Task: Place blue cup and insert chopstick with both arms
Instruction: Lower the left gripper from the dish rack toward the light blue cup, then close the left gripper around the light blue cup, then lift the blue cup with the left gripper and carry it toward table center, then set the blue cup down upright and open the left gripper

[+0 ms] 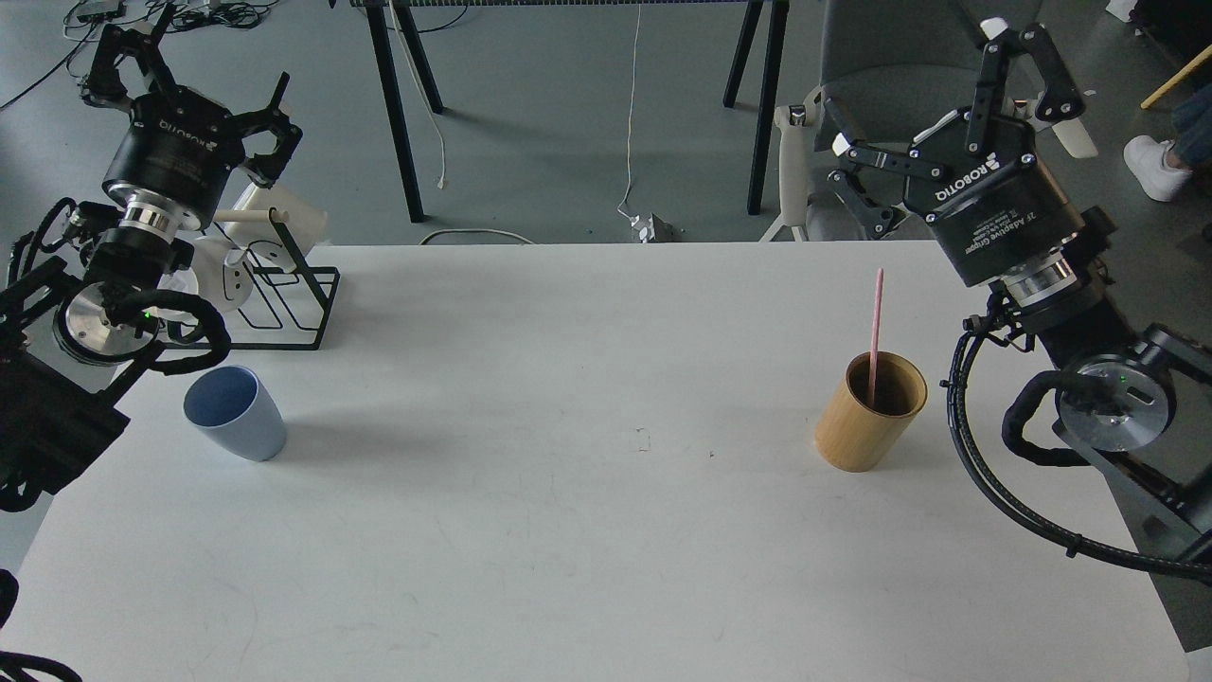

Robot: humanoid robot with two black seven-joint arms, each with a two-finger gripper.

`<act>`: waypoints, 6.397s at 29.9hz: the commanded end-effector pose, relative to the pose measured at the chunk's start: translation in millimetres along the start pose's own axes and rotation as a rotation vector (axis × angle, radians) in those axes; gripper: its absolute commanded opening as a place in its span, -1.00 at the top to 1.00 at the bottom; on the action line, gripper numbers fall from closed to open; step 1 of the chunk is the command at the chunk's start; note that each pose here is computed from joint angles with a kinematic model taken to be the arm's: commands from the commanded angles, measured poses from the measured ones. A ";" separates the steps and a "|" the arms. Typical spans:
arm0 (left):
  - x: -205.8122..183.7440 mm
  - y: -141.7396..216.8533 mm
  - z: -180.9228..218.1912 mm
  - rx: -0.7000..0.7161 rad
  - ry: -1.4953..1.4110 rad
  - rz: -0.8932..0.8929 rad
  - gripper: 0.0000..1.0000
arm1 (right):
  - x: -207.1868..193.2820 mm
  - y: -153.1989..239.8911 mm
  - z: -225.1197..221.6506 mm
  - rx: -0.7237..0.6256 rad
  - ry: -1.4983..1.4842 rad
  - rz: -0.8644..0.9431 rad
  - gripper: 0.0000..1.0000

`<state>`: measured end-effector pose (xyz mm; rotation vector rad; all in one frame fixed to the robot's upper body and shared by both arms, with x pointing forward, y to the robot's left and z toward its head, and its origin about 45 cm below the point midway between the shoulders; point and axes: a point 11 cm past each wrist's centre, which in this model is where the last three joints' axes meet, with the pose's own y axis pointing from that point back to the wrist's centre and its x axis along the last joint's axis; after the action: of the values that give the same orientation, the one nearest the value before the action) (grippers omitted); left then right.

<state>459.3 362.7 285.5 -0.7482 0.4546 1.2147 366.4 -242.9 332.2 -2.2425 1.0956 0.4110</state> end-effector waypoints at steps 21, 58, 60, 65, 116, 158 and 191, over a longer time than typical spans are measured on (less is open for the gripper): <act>-13.3 -18.2 36.5 -0.142 0.070 -0.022 -1.00 | -3.8 -4.8 -3.9 0.015 -0.001 -0.014 -0.98; -115.8 51.9 120.8 0.295 -1.036 -0.527 -1.00 | -2.0 -7.3 -23.9 0.072 0.015 -0.010 -0.98; -104.6 58.4 107.5 0.397 -1.219 -0.585 -1.00 | -1.4 -6.7 -23.9 0.071 0.016 -0.009 -0.98; -42.4 91.5 75.7 0.685 -1.584 -0.616 -1.00 | 1.8 -1.9 -19.5 0.062 0.010 0.005 -0.98; 149.5 186.7 9.6 1.363 -1.913 -0.583 0.19 | 12.2 15.4 -4.9 0.032 -0.011 0.054 -0.98; -93.5 25.4 -204.7 0.979 -1.932 -1.502 0.93 | 55.9 -1.2 -70.1 0.187 0.122 0.159 -0.98; -103.8 35.7 -281.6 1.054 -2.001 -1.637 0.79 | 72.1 11.9 -61.9 0.163 0.125 0.207 -0.98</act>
<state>414.9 95.2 154.2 1.0755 -1.0488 -0.3656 403.8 -331.4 341.1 -2.0386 1.3811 0.2507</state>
